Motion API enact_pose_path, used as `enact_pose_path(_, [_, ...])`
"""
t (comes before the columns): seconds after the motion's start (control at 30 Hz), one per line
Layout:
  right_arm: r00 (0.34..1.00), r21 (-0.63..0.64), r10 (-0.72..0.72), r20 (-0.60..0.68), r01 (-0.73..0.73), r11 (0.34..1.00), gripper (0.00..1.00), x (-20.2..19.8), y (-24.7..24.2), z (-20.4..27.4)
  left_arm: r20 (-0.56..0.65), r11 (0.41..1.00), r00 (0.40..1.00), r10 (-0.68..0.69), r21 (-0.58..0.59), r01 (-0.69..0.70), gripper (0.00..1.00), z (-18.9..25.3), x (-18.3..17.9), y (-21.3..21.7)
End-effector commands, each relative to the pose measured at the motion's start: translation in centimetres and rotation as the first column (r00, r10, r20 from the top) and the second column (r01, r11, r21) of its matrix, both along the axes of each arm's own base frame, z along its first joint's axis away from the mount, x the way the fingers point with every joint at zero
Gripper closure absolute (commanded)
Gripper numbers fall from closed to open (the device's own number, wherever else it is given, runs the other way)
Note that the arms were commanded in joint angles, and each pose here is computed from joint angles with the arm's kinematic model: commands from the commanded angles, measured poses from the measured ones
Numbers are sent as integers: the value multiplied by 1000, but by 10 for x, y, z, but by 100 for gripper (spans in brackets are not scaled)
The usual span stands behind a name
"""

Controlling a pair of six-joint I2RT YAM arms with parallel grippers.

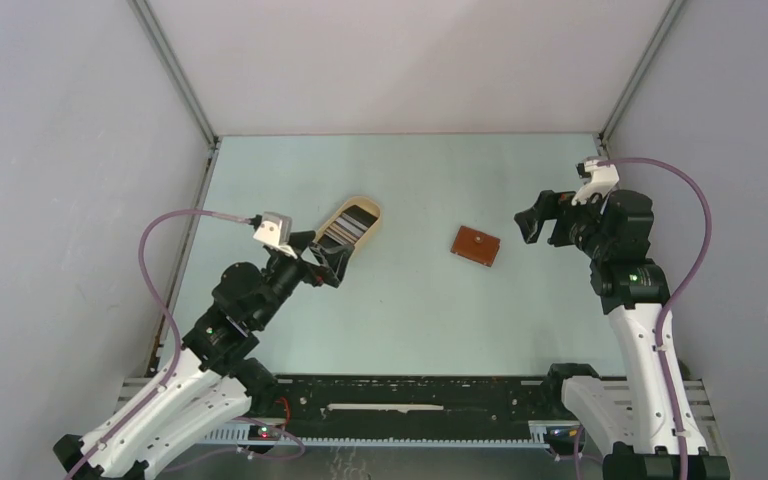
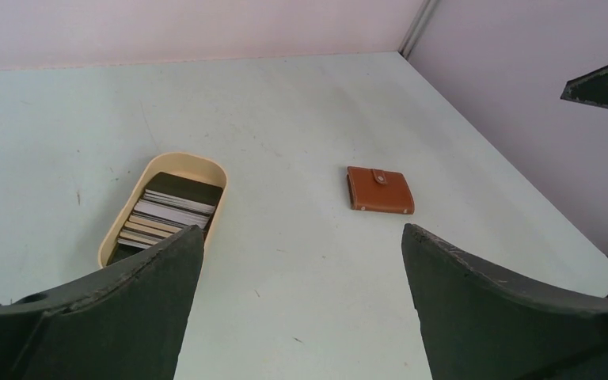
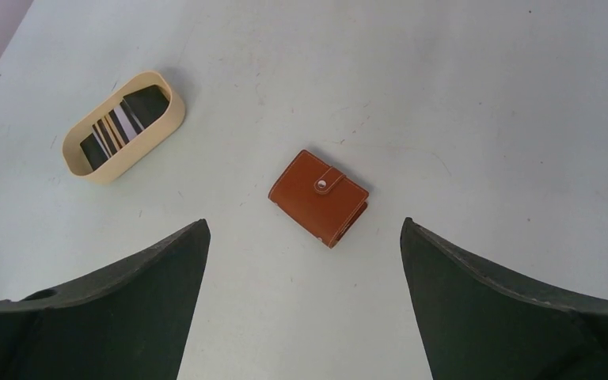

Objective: Put the credit cards into the card holder
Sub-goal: Move the card holder to the center of the board.

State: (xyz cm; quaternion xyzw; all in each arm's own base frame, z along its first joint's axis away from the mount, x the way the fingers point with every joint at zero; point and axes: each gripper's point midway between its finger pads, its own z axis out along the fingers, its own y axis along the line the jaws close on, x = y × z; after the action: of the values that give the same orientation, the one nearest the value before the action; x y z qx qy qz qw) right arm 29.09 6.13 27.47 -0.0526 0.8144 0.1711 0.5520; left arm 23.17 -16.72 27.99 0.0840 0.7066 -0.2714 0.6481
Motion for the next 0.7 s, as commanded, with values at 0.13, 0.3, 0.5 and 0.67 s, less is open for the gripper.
enact_pose_path(0.13, [998, -16, 14, 64, -13, 1000, 0, 4, 2, 13, 52, 998, 998, -34, -52, 36, 0, 12, 0, -7])
enact_pose_path(0.3, [996, -26, 61, 63, -59, 998, 0, 2, 12, 12, 57, 998, 997, -46, -45, 48, 0, 11, 0, -9])
enact_pose_path(0.5, [894, -258, 425, 140, -382, 887, 0, -21, 60, 12, 63, 989, 988, -141, -33, 144, 0, 5, -2, -30])
enact_pose_path(0.67, [746, -415, 661, 85, -577, 704, 0, -49, 101, 7, -6, 978, 979, -204, -48, 203, 0, 6, 2, -48])
